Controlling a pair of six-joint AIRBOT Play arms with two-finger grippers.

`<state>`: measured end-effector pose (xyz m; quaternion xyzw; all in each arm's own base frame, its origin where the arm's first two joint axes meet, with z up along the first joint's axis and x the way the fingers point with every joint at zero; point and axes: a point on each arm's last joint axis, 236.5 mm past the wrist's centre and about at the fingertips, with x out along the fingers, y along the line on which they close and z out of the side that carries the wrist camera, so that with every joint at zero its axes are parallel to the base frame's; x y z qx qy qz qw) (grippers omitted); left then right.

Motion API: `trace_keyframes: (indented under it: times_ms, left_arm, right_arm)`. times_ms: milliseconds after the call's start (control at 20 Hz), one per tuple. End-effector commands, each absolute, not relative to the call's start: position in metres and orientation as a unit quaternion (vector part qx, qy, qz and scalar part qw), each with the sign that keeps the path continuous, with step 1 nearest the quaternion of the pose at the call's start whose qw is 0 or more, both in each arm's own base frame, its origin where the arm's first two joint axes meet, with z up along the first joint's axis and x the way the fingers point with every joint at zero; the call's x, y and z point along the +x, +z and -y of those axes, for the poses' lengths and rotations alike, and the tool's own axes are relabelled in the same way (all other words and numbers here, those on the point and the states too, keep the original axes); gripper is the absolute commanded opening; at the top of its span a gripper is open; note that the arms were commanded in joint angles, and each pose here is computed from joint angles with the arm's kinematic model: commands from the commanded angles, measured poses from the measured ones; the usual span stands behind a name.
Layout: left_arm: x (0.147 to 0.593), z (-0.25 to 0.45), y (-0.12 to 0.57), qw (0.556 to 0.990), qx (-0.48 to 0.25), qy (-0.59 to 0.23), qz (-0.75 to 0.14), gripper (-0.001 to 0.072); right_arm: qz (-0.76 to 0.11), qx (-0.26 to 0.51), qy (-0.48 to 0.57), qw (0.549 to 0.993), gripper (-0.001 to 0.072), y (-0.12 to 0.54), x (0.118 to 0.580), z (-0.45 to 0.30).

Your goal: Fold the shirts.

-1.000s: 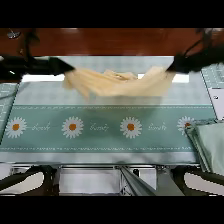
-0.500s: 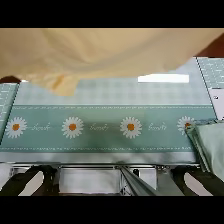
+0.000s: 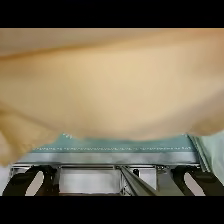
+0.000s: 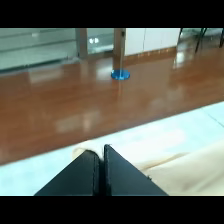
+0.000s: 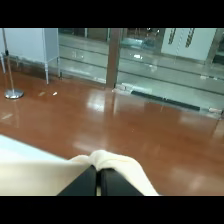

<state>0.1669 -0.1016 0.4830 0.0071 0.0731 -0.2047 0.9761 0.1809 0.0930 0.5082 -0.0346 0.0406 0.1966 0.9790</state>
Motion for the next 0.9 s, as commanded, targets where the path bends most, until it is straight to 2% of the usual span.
trace_keyframes:
  times_ms: [0,200,400,550,850]
  left_arm:
    - [0.175,0.102,0.444,0.967,-0.007,-0.211,-0.143,0.0027]
    - [0.235,0.103,0.352,0.931,-0.065,-0.235,-0.272,0.0028]
    - [0.32,0.092,0.247,0.898,-0.143,-0.212,-0.357,0.0028]
    - [0.381,0.096,0.198,0.889,-0.173,-0.199,-0.375,0.0028]
    - [0.489,0.098,0.14,0.898,-0.239,-0.135,-0.344,0.0028]
  right_arm:
    - [-0.103,-0.031,0.2,0.974,0.0021,0.471,0.19,-0.092]
    - [-0.221,-0.005,0.205,0.953,0.0021,0.393,0.243,-0.088]
    - [-0.343,0.019,0.187,0.92,0.0021,0.292,0.319,-0.074]
    - [-0.382,0.053,0.153,0.91,0.0021,0.237,0.391,-0.058]
    - [-0.4,0.156,0.128,0.894,0.0021,0.151,0.517,-0.057]
